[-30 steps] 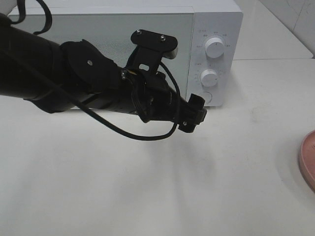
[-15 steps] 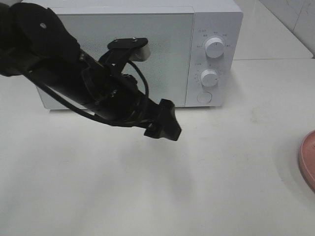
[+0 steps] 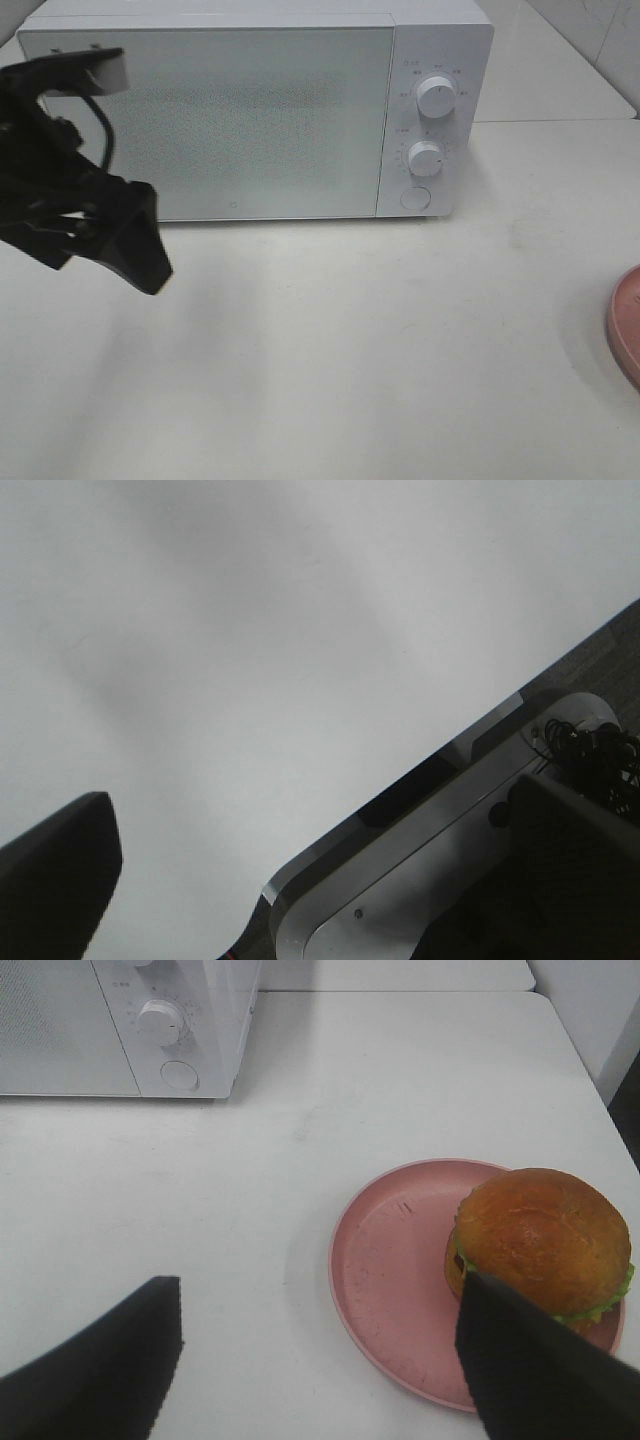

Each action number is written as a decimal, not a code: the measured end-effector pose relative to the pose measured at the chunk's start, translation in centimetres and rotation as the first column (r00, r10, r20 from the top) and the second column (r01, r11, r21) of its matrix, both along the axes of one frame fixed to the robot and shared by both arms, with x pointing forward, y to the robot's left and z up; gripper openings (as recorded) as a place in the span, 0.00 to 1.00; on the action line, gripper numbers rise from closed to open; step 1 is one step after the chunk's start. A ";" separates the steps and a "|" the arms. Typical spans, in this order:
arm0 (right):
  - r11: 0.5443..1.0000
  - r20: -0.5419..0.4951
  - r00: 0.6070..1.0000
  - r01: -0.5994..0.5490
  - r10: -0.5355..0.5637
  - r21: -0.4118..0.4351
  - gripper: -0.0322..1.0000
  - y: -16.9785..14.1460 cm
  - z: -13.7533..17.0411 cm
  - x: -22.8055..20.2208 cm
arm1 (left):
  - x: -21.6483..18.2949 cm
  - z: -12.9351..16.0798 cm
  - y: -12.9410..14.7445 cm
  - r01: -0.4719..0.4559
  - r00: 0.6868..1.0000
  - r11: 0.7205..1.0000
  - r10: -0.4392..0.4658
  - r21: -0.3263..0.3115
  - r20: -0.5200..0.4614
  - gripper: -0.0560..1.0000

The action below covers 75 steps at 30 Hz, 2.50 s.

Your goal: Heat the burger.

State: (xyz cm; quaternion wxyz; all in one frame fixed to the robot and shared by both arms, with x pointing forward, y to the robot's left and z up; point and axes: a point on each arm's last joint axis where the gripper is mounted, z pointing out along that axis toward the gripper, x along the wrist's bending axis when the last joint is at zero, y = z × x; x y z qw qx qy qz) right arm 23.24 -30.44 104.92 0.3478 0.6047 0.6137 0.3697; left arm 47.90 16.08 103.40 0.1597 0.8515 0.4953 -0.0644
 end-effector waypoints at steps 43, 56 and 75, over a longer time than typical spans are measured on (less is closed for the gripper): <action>1.000 0.000 1.000 0.000 0.000 0.000 0.76 0.0 0.0 0.0 | -14.1 1.7 12.5 -0.371 0.804 0.928 0.343 -0.042 0.486 0.98; 1.000 0.000 1.000 0.000 0.000 0.000 0.76 0.0 0.0 0.0 | -20.0 3.4 12.7 -0.327 0.567 0.926 0.352 -0.190 0.744 0.98; 1.000 0.000 1.000 0.000 0.000 0.000 0.76 0.0 0.0 0.0 | -24.0 2.4 13.0 -0.342 0.547 0.921 0.355 -0.185 0.758 0.98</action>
